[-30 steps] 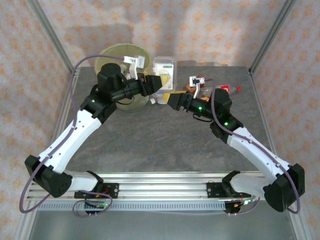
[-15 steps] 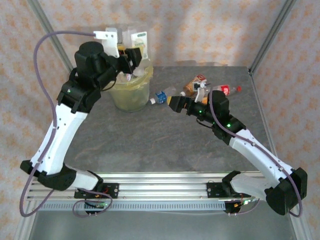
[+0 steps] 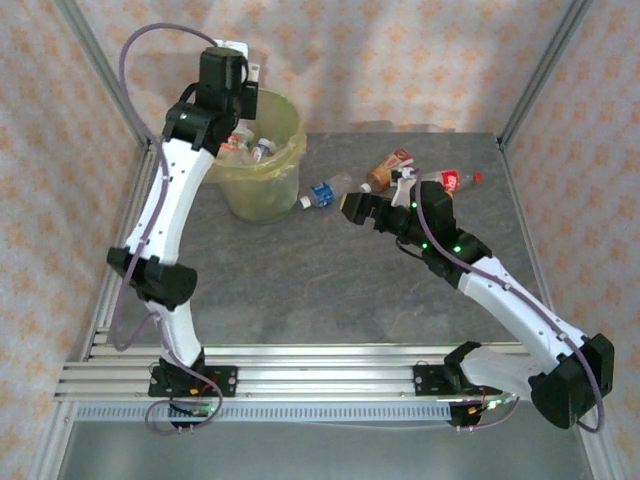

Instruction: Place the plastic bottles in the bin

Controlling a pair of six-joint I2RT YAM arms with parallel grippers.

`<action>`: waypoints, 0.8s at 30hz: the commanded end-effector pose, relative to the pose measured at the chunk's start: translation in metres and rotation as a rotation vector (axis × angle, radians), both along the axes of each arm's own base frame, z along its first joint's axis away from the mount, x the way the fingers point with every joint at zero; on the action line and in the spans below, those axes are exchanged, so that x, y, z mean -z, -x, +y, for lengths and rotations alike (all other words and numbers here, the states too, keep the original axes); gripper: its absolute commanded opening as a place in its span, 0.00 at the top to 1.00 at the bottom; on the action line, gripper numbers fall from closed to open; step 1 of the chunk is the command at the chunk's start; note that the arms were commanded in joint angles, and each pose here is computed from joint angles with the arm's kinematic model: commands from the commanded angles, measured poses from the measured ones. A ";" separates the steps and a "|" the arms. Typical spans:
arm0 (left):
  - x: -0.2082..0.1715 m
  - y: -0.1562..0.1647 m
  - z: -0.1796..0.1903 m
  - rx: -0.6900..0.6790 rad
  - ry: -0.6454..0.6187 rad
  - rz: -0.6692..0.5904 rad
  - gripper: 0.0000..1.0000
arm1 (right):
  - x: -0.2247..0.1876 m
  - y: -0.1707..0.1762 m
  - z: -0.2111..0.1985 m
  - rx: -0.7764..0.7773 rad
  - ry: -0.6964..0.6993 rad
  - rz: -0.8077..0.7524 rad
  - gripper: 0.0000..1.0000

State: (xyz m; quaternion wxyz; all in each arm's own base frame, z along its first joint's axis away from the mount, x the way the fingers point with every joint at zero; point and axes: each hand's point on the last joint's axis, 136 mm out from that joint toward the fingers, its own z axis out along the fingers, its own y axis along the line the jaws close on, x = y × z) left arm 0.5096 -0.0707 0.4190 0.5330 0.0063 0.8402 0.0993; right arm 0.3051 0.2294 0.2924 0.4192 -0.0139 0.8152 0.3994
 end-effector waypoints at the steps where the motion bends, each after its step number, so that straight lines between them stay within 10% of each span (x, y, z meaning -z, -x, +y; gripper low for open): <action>1: 0.010 -0.002 0.023 -0.061 -0.120 0.076 0.62 | -0.009 -0.006 -0.002 0.026 0.012 -0.019 0.01; 10: 0.070 -0.021 0.046 -0.121 -0.259 0.253 0.60 | -0.005 -0.012 0.000 0.034 0.029 -0.001 0.01; 24: 0.091 -0.022 0.055 -0.142 -0.250 0.316 0.22 | 0.005 -0.017 -0.002 0.051 0.068 0.027 0.01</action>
